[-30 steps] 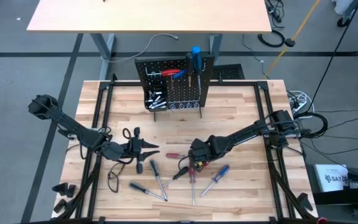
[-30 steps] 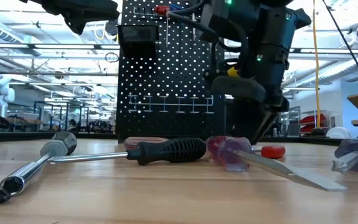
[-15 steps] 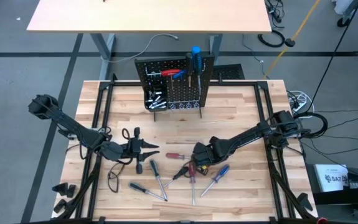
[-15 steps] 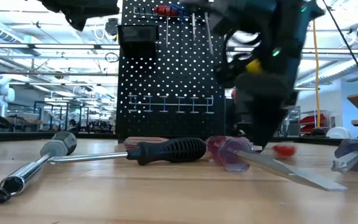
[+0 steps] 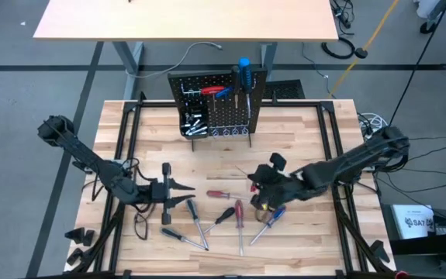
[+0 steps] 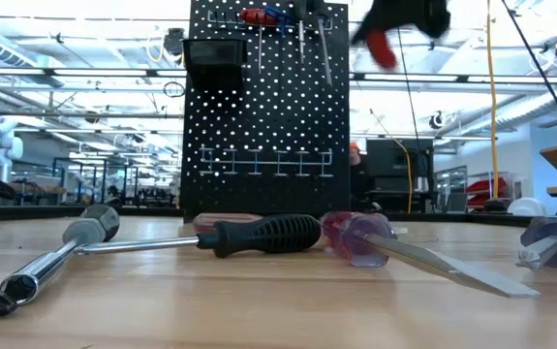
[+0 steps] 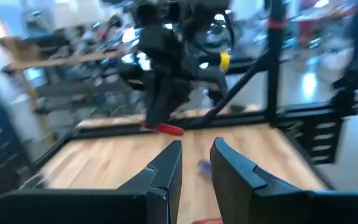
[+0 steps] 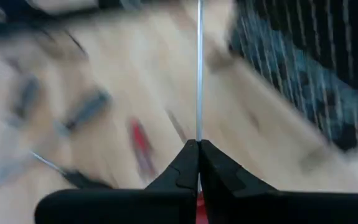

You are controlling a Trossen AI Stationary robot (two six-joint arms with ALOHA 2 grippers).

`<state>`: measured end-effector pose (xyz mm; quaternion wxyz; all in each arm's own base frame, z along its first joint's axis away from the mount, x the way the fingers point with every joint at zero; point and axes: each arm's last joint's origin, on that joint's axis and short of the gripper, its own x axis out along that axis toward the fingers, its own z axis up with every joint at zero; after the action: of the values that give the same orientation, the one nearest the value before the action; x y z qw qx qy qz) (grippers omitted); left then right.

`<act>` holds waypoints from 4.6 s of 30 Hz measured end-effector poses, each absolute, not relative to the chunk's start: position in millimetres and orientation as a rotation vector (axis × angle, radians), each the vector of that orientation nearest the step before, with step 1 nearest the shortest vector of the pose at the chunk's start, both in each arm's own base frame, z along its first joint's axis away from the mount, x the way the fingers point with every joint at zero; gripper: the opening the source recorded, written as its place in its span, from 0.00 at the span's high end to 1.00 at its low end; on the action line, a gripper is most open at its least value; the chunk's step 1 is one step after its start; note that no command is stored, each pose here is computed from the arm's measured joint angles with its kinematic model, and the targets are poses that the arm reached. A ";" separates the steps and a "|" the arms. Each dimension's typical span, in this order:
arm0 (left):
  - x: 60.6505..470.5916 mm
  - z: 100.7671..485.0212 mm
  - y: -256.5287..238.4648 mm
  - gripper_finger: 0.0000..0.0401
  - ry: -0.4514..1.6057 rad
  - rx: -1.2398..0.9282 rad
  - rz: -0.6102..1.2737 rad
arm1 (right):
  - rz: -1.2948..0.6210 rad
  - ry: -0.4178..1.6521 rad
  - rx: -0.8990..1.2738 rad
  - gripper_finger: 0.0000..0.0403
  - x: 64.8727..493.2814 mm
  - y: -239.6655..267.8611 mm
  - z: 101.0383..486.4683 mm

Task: Hang tools onto peg board
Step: Hang the red allen wrench on the pegboard

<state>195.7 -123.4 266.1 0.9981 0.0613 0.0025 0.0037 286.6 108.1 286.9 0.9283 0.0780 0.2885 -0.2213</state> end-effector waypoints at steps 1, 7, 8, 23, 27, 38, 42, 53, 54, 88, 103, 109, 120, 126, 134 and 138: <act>195.9 267.8 -124.5 0.79 -0.014 0.119 -0.023 | -0.428 0.533 0.145 1.00 285.8 112.5 295.2; 203.9 267.4 -136.5 0.79 -0.122 0.242 -0.208 | -0.157 0.290 0.196 1.00 291.2 123.8 311.4; 206.5 265.3 -138.7 0.79 -0.136 0.282 -0.210 | -0.096 0.267 0.221 1.00 292.9 123.0 310.6; 262.3 242.1 -163.9 0.79 0.058 1.430 0.075 | 0.054 0.360 0.818 1.00 295.4 96.0 259.6; 278.7 226.4 -162.9 0.79 0.140 1.586 0.057 | 0.051 0.357 0.864 1.00 293.9 95.6 255.0; 313.6 203.7 -150.8 0.79 0.338 1.843 0.192 | 0.034 0.363 0.862 1.00 293.8 93.8 253.2; 314.2 213.4 -151.6 0.79 0.261 1.821 0.259 | 0.006 0.373 0.852 1.00 293.5 92.5 251.2; 318.8 212.6 -143.9 0.79 0.248 1.821 0.243 | -0.004 0.361 0.853 1.00 296.0 85.1 251.7; 319.7 212.3 -141.9 0.79 0.256 1.823 0.245 | 0.003 0.355 0.857 1.00 296.5 84.3 252.6; 328.5 212.2 -122.8 0.79 0.250 1.765 0.256 | -0.009 0.340 0.871 1.00 300.4 70.9 253.6; 329.9 210.5 -118.7 0.98 0.264 1.757 0.252 | -0.001 0.340 0.876 1.00 301.3 67.6 253.9; 329.5 209.0 -117.5 0.99 0.313 1.758 0.271 | 0.013 0.336 0.762 0.99 301.5 66.4 253.8; 329.1 209.4 -117.3 1.00 0.330 1.706 0.297 | 0.081 0.242 0.579 0.73 286.6 62.3 280.5; 327.5 211.0 -121.5 1.00 0.276 1.528 0.319 | -0.071 0.196 0.473 0.64 257.8 49.7 303.7; 307.1 250.1 -125.5 1.00 0.130 0.899 0.670 | -0.298 0.254 0.378 0.63 232.0 49.4 304.5; 290.3 282.9 -110.7 1.00 0.033 0.637 0.849 | -0.330 0.274 0.346 0.64 235.0 57.1 297.8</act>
<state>290.3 -110.7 282.9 0.8624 0.3039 0.0156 0.4047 235.0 57.1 297.8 0.9622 0.1710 0.1353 -0.1630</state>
